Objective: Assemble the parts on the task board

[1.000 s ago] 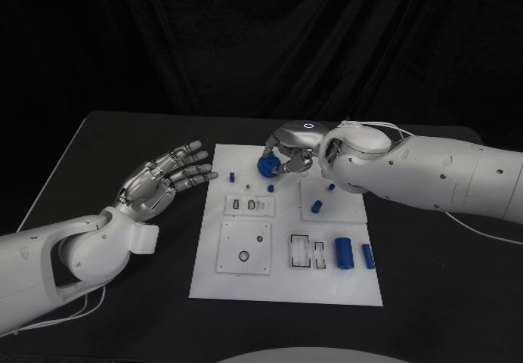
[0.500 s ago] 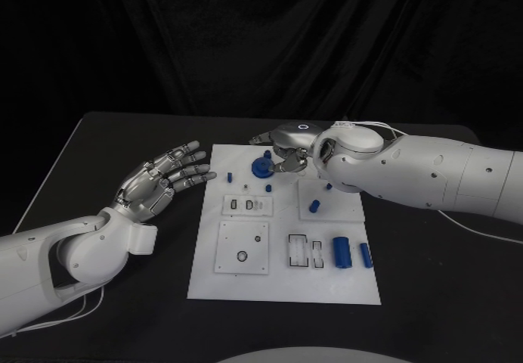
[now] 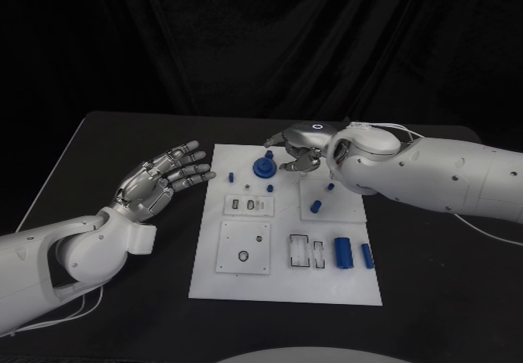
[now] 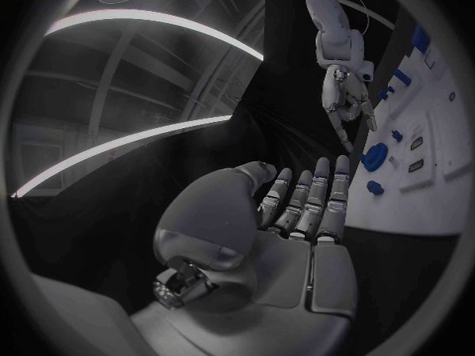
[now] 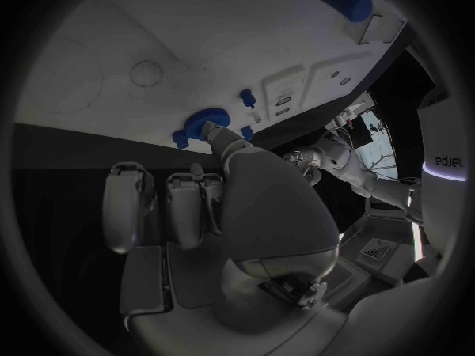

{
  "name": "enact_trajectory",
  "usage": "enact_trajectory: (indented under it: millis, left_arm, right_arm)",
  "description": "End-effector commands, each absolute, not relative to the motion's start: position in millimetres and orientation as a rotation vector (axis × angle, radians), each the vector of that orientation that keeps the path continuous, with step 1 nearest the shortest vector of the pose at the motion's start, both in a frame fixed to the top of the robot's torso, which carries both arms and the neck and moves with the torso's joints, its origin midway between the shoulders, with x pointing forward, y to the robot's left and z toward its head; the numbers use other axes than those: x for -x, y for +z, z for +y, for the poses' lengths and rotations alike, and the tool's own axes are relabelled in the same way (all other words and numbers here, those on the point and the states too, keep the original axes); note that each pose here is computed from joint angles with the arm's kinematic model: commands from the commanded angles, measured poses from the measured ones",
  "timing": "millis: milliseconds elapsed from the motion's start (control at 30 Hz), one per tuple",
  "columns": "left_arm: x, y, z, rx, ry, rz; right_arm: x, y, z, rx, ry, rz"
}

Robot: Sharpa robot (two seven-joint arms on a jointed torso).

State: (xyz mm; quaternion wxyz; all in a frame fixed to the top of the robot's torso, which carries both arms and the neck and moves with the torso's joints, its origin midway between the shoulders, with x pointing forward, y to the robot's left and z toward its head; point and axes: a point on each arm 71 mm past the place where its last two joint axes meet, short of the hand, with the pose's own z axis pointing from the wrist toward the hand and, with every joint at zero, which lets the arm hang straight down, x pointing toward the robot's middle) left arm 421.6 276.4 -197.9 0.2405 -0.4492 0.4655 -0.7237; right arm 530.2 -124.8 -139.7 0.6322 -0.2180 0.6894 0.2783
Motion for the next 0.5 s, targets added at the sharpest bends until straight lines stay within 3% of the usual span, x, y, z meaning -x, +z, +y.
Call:
enact_trajectory:
  millis: [33,267,500]
  left_arm:
    - [-420.6,-191.5,279.6,1.19,-2.028,1.172]
    - [-419.1,-191.2,280.2,1.194,-2.022,1.173]
    - [-419.6,-191.7,278.3,1.201,-2.023,1.177]
  right_arm:
    - [-526.6,-124.9,-138.6,0.465,0.648,1.487]
    - [-511.2,-104.7,-199.1,0.354,0.644,1.526]
    - [-498.4,-106.3,-256.1,0.245,0.554,1.564]
